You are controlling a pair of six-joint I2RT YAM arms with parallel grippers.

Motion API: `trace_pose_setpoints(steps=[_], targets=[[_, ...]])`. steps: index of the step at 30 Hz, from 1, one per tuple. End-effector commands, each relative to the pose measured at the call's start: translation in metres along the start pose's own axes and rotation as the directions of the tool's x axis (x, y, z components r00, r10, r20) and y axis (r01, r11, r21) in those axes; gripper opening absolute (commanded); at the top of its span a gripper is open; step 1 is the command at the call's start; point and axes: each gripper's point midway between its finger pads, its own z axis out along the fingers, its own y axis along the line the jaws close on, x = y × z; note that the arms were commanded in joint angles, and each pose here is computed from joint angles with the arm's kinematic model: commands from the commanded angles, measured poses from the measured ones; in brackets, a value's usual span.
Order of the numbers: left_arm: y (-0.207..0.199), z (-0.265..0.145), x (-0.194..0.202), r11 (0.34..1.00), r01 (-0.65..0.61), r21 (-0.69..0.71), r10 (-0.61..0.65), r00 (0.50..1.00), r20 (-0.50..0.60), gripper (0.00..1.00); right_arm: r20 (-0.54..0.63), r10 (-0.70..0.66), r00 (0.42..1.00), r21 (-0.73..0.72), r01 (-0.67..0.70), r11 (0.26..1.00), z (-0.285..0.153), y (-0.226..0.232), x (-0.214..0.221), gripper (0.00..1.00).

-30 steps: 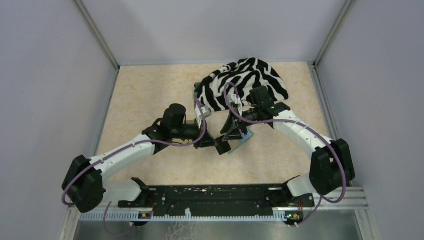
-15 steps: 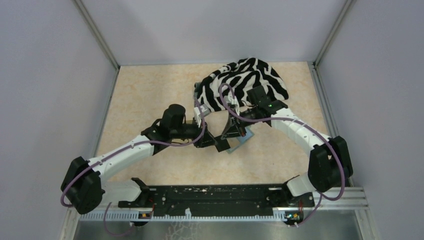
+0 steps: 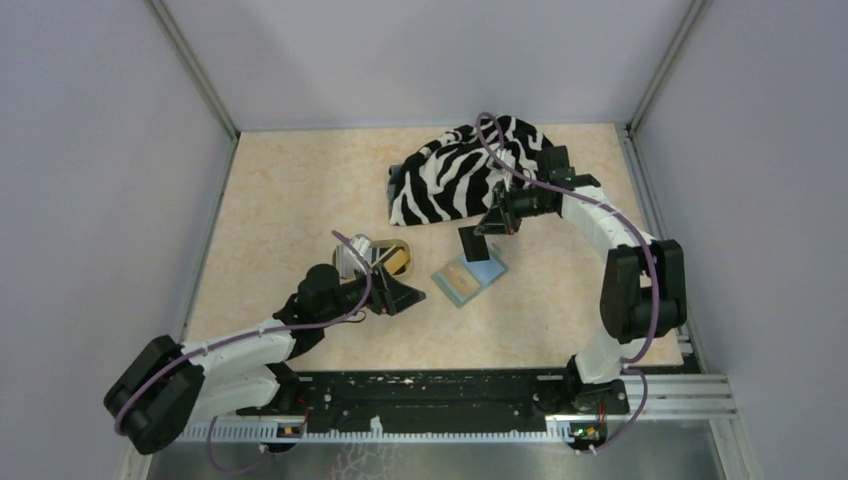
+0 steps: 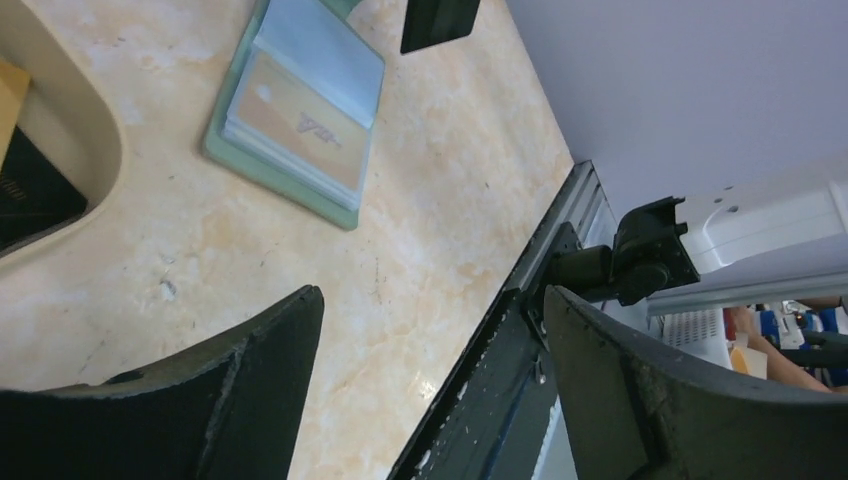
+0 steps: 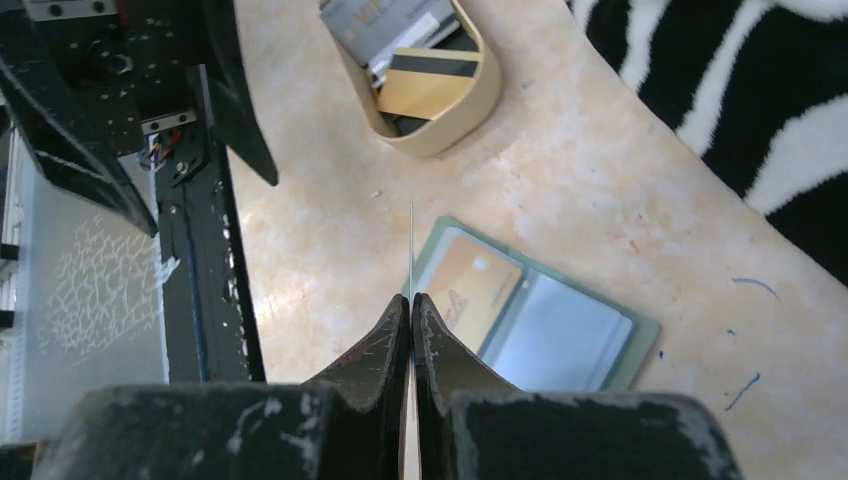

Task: Put the credit cards into the card holder
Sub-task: Pick up the credit card from the storage box, then insert the credit card into the card holder.

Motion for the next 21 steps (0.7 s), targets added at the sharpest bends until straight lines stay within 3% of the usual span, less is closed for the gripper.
trace_pose_setpoints(steps=[1, 9, 13, 21], targets=[[-0.035, 0.018, -0.015, 0.986, 0.111, 0.125, -0.113, 0.994, 0.003, 0.82, -0.040, 0.095, 0.995, 0.018, -0.094, 0.995, 0.000, -0.023, 0.008, 0.00], [-0.009, 0.067, 0.015, 0.981, 0.138, -0.135, -0.140, 0.990, -0.005, 0.58, -0.113, 0.201, 0.973, 0.044, -0.198, 0.979, 0.013, -0.054, 0.040, 0.00], [0.005, 0.083, 0.026, 0.967, 0.138, -0.215, -0.141, 0.990, -0.002, 0.57, -0.124, 0.228, 0.966, 0.042, -0.225, 0.974, 0.018, -0.061, 0.051, 0.00], [0.016, 0.113, 0.037, 0.961, 0.126, -0.245, -0.141, 0.989, -0.047, 0.57, -0.125, 0.242, 0.962, 0.042, -0.238, 0.970, 0.021, -0.064, 0.057, 0.00]])
